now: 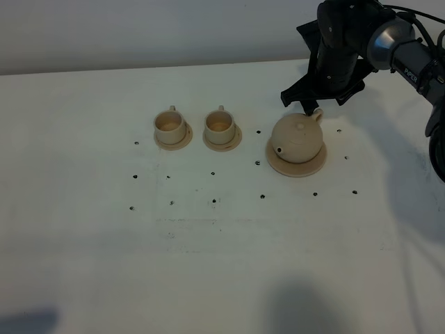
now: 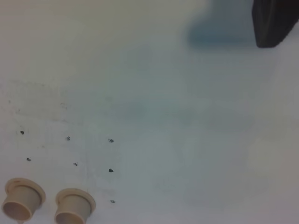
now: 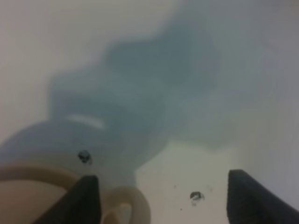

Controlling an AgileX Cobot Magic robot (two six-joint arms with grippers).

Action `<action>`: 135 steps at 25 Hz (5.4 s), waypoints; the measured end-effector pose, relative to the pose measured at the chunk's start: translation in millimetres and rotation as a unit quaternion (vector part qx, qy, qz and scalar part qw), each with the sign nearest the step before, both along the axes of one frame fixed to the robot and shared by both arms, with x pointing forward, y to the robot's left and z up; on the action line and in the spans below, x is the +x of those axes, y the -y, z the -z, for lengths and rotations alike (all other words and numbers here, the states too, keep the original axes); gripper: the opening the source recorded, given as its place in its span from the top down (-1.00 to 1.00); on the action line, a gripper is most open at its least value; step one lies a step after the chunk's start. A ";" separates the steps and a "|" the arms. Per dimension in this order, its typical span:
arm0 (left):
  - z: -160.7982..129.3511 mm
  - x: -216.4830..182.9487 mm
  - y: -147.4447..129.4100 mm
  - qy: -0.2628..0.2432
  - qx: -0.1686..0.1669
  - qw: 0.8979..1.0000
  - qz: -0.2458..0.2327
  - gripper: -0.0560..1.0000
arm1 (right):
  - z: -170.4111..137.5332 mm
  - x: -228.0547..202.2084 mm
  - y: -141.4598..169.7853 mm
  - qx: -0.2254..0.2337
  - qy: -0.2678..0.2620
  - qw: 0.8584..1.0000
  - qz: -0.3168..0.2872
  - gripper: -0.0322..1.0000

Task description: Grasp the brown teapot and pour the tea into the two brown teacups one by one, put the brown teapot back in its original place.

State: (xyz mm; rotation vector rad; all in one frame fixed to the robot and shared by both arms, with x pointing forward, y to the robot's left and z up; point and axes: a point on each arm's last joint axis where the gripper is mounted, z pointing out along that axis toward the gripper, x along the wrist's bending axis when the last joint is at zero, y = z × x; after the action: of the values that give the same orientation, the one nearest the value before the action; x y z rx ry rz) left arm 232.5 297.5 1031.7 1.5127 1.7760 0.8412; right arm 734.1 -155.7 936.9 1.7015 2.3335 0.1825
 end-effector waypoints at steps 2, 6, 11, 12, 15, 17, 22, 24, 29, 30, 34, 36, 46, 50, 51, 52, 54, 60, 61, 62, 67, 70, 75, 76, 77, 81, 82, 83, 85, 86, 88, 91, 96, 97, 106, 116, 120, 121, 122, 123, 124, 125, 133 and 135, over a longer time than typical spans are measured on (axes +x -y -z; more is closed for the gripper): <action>0.0 0.0 0.0 0.000 0.000 1.000 0.000 0.30 | 0.1 -0.4 0.6 -0.001 -0.003 1.000 0.001 -0.14; 0.0 0.0 0.0 0.000 0.000 1.000 0.000 0.30 | 0.3 -1.2 0.4 -0.002 -0.007 1.000 -0.006 -0.14; 0.0 0.0 0.0 0.000 0.000 1.000 0.000 0.30 | 0.2 -1.8 -1.3 0.003 -0.011 1.000 -0.013 -0.14; 0.0 0.0 0.0 0.000 0.000 1.000 0.000 0.30 | 0.3 -2.0 -1.8 0.005 -0.012 1.000 -0.017 -0.14; 0.0 0.0 0.0 0.000 0.000 1.000 0.000 0.30 | -0.2 -3.2 -6.5 0.010 -0.013 0.999 -0.029 -0.14; 0.0 0.0 0.0 0.000 0.000 1.000 0.000 0.30 | -0.2 -3.9 -8.9 0.011 -0.014 0.999 -0.032 -0.14; 0.0 0.0 0.0 0.000 0.000 1.000 0.000 0.30 | -0.3 -4.7 -8.6 0.010 -0.018 0.999 -0.033 -0.14; 0.0 0.0 0.0 0.000 0.000 1.000 0.000 0.30 | -0.2 -4.8 -8.5 0.009 -0.019 0.999 -0.033 -0.14; 0.0 0.0 0.0 0.000 0.000 1.000 0.000 0.30 | 4.2 -4.5 -8.5 0.007 -0.024 0.999 -0.033 -0.14; 0.0 0.0 0.0 0.000 0.000 1.000 0.000 0.30 | 5.2 -3.9 -8.3 0.005 -0.023 0.999 -0.033 -0.14; 0.0 0.0 0.0 0.000 0.000 1.000 0.000 0.30 | 7.6 -3.4 -8.4 0.005 -0.023 0.999 -0.034 -0.13; 0.0 0.0 0.0 0.000 0.000 1.000 0.000 0.30 | 7.6 -3.3 -8.1 0.003 -0.023 0.999 -0.034 -0.13; 0.0 0.0 0.0 0.000 0.000 1.000 0.000 0.30 | 7.6 -2.9 -5.1 -0.006 -0.023 0.999 -0.033 -0.13; 0.0 0.0 0.0 0.000 0.000 1.000 0.000 0.30 | 7.6 -3.0 -5.0 -0.007 -0.024 0.999 -0.034 -0.13; 0.0 0.0 0.0 0.000 0.000 1.000 0.000 0.30 | 7.3 -2.9 -5.0 -0.007 -0.023 0.999 -0.034 -0.13; 0.0 0.0 0.0 0.000 0.000 1.000 0.000 0.30 | 7.0 -2.7 -5.0 -0.007 -0.023 0.999 -0.034 -0.13; 0.0 0.0 0.0 0.000 0.000 1.000 0.000 0.30 | 5.7 -2.7 -5.0 -0.007 -0.023 0.999 -0.033 -0.13; 0.0 0.0 0.0 0.000 0.000 1.000 0.000 0.30 | -0.1 -2.5 -4.9 -0.009 -0.025 0.999 -0.033 -0.13; 0.0 0.0 0.0 0.000 0.000 1.000 0.000 0.30 | -0.5 -2.4 -4.9 -0.009 -0.024 0.999 -0.033 -0.13; 0.0 0.0 0.0 0.000 0.000 1.000 0.000 0.30 | -0.5 -2.4 -4.9 -0.009 -0.024 0.999 -0.033 -0.13; 0.0 0.0 0.0 0.000 0.000 1.000 0.000 0.30 | -0.7 -2.1 -3.6 -0.019 -0.022 0.999 -0.035 -0.13; 0.0 0.0 0.0 0.000 0.000 1.000 0.000 0.30 | -0.8 -1.9 -2.7 -0.024 -0.021 0.999 -0.036 -0.13; 0.0 0.0 0.0 0.000 0.000 1.000 0.000 0.30 | -1.0 -1.5 -1.9 -0.032 -0.019 0.999 -0.037 -0.13; 0.0 0.0 0.0 0.000 0.000 1.000 0.000 0.30 | -1.0 -1.5 -1.9 -0.032 -0.019 0.999 -0.037 -0.13; 0.0 0.0 0.0 0.000 0.000 1.000 0.000 0.30 | -1.0 -1.5 -1.8 -0.032 -0.019 0.999 -0.037 -0.13; 0.0 0.0 0.0 0.000 0.000 1.000 0.000 0.30 | -1.3 -1.3 -1.8 -0.032 -0.018 0.999 -0.037 -0.13; 0.0 0.0 0.0 0.000 0.000 1.000 0.000 0.30 | -1.3 -1.3 -1.8 -0.032 -0.018 0.999 -0.037 -0.13; 0.0 0.0 0.0 0.000 0.000 1.000 0.000 0.30 | -1.3 -1.3 -1.8 -0.032 -0.018 0.999 -0.037 -0.13; 0.0 0.0 0.0 0.000 0.000 1.000 0.000 0.30 | -1.3 -1.3 -1.8 -0.032 -0.018 0.999 -0.037 -0.13; 0.0 0.0 0.0 0.000 0.000 1.000 0.000 0.30 | -1.3 -1.3 -1.8 -0.033 -0.018 0.999 -0.037 -0.13; 0.0 0.0 0.0 0.000 0.000 1.000 0.000 0.30 | -1.3 -1.3 -1.9 -0.032 -0.018 0.999 -0.037 -0.13; 0.0 0.0 0.0 0.000 0.000 1.000 0.000 0.30 | -4.3 -1.8 -2.1 -0.029 -0.016 0.999 -0.037 -0.13; 0.0 0.0 0.0 0.000 0.000 1.000 0.000 0.30 | -26.1 -5.1 -4.4 -0.003 -0.001 0.999 -0.034 -0.13; 0.0 0.0 0.0 0.000 0.000 1.000 0.000 0.30 | -28.5 -5.5 -4.8 0.001 0.000 0.999 -0.034 -0.13; 0.0 0.0 0.0 0.000 0.000 1.000 0.000 0.30 | -29.6 -6.2 -4.8 0.001 -0.001 0.999 -0.037 -0.13; 0.0 0.0 0.0 0.000 0.000 1.000 0.000 0.30 | -34.3 -7.4 -6.2 0.010 0.001 0.999 -0.040 -0.13; 0.0 0.0 0.0 0.000 0.000 1.000 0.000 0.30 | -42.8 -8.1 -4.3 0.012 0.009 0.999 -0.040 -0.13; 0.0 0.0 0.0 0.000 0.000 1.000 0.000 0.30 | -43.9 -8.3 -4.2 0.013 0.010 0.999 -0.040 -0.13; 0.0 0.0 0.0 0.000 0.000 1.000 0.000 0.30 | -43.9 -8.1 -3.7 0.014 0.010 0.999 -0.039 -0.13; 0.0 0.0 0.0 0.000 0.000 1.000 0.000 0.30 | -43.9 -7.9 -2.9 0.014 0.010 0.999 -0.038 -0.13; 0.0 0.0 0.0 0.000 0.000 1.000 0.000 0.30 | -43.9 -7.7 -2.2 0.014 0.010 0.999 -0.037 -0.13; 0.0 0.0 0.0 0.000 0.000 1.000 0.000 0.30 | -43.9 -7.7 -2.2 0.014 0.010 0.999 -0.037 -0.13; 0.0 0.0 0.0 0.000 0.000 1.000 0.000 0.30 | -30.4 -13.3 -0.1 0.007 -0.016 0.999 -0.037 -0.13; 0.0 0.0 0.0 0.000 0.000 1.000 0.000 0.30 | -26.1 -17.7 2.4 0.003 -0.029 0.999 -0.035 -0.13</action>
State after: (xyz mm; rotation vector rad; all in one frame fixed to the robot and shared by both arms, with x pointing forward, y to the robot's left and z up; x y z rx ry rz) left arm 232.5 297.5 1031.7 1.5127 1.7760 0.8412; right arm 716.5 -158.1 963.0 1.6494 2.4395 0.1556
